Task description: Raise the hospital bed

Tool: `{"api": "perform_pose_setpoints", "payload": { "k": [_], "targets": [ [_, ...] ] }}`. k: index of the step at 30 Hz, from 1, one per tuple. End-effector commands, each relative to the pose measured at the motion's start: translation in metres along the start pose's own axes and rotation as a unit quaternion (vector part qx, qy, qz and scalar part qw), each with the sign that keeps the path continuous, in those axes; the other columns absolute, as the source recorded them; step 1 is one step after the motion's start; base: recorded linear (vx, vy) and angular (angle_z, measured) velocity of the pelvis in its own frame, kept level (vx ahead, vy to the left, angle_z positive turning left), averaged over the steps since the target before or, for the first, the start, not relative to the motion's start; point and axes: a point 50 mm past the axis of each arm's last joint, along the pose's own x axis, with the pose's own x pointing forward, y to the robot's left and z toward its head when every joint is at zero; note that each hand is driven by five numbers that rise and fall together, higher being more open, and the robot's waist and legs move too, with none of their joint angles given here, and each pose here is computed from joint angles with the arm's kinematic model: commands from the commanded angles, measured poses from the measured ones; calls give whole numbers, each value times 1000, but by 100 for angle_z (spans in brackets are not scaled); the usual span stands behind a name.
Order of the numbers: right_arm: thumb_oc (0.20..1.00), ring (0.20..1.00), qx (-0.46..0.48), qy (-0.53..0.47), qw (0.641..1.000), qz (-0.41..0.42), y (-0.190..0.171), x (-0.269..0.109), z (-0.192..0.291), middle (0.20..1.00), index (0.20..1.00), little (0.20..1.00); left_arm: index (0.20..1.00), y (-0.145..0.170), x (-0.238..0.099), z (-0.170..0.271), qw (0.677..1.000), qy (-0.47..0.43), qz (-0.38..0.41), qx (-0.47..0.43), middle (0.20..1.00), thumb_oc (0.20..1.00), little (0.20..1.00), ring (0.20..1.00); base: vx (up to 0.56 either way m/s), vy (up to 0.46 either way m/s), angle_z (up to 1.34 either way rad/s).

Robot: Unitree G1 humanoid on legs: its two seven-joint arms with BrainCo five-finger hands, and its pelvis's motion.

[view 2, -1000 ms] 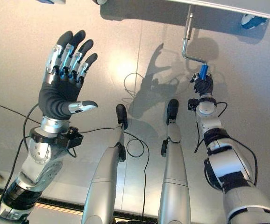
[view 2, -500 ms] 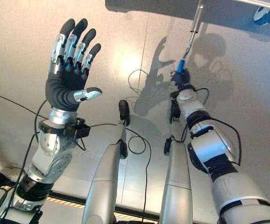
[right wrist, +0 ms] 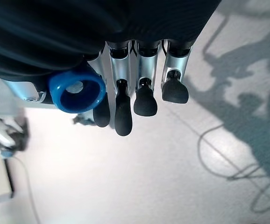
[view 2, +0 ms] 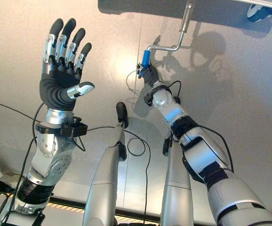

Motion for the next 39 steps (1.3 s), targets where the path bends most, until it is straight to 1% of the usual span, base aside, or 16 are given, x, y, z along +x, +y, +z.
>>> {"api": "perform_pose_setpoints", "payload": {
  "k": [1, 6, 11, 13, 14, 15, 20, 21, 22, 23, 27, 30, 33, 37, 38, 39],
  "targets": [
    [200, 200, 51, -199, 975, 81, 40, -17, 69, 200, 200, 200, 1000, -2, -10, 25, 998, -61, -13, 10, 1000, 1000, 1000, 1000, 0, 0, 0],
    [200, 200, 97, -291, 952, 0, -23, -57, 76, 200, 200, 200, 1000, -2, -11, 29, 996, -72, -27, 36, 1000, 1000, 1000, 1000, 0, 0, 0],
    [200, 200, 157, -313, 933, -82, -65, -92, 64, 200, 200, 200, 1000, 1, -17, 31, 996, -67, -29, 51, 1000, 1000, 1000, 1000, -1, -4, 1],
    [200, 200, 174, -317, 921, -144, -84, -106, 57, 200, 200, 200, 1000, 5, -19, 34, 996, -70, -25, 51, 1000, 1000, 1000, 1000, 2, -15, -1],
    [200, 200, 174, -316, 921, -145, -84, -107, 57, 200, 200, 200, 1000, 4, -19, 34, 996, -69, -26, 50, 1000, 1000, 1000, 1000, -3, -50, -2],
    [200, 200, 172, -315, 913, -191, -97, -117, 51, 200, 200, 200, 1000, 6, -20, 37, 996, -74, -25, 48, 1000, 1000, 1000, 1000, 0, 0, 0],
    [200, 200, 180, -310, 900, -247, -111, -126, 43, 200, 200, 200, 1000, 8, -21, 41, 995, -80, -26, 46, 1000, 1000, 1000, 1000, 0, -22, 1],
    [200, 200, 193, -292, 885, -307, -124, -131, 30, 200, 200, 200, 1000, 10, -20, 43, 995, -87, -23, 38, 1000, 1000, 1000, 1000, 1, -34, 1],
    [200, 200, 193, -292, 885, -307, -124, -131, 30, 200, 200, 200, 1000, 9, -20, 43, 995, -87, -24, 38, 1000, 1000, 1000, 1000, 0, -52, 1],
    [200, 200, 193, -279, 876, -342, -133, -133, 22, 200, 200, 200, 1000, 10, -20, 44, 995, -91, -23, 36, 1000, 1000, 1000, 1000, 0, 0, 0],
    [200, 200, 212, -256, 861, -384, -141, -137, 7, 200, 200, 200, 1000, 11, -20, 44, 995, -93, -17, 29, 1000, 1000, 1000, 1000, 0, 0, 0],
    [200, 200, 202, -202, 857, -430, -152, -137, -16, 200, 200, 200, 1000, 11, -20, 45, 995, -95, -16, 26, 1000, 1000, 1000, 1000, 0, 0, 0],
    [200, 200, 177, -112, 854, -477, -165, -134, -51, 200, 200, 200, 1000, 11, -20, 45, 995, -93, -19, 25, 1000, 1000, 1000, 1000, 0, 0, 0],
    [200, 200, 125, 55, 854, -502, -181, -133, -104, 200, 200, 200, 1000, 9, -22, 43, 996, -78, -29, 17, 1000, 1000, 1000, 1000, 0, 0, 0],
    [200, 200, 99, 143, 851, -495, -188, -135, -129, 200, 200, 200, 1000, 6, -21, 40, 997, -67, -37, 8, 1000, 1000, 1000, 1000, 0, 0, 0],
    [200, 200, 100, 141, 852, -494, -189, -133, -128, 200, 200, 200, 1000, 6, -21, 40, 997, -68, -37, 8, 1000, 1000, 1000, 1000, 0, 0, 0]
  ]
}}
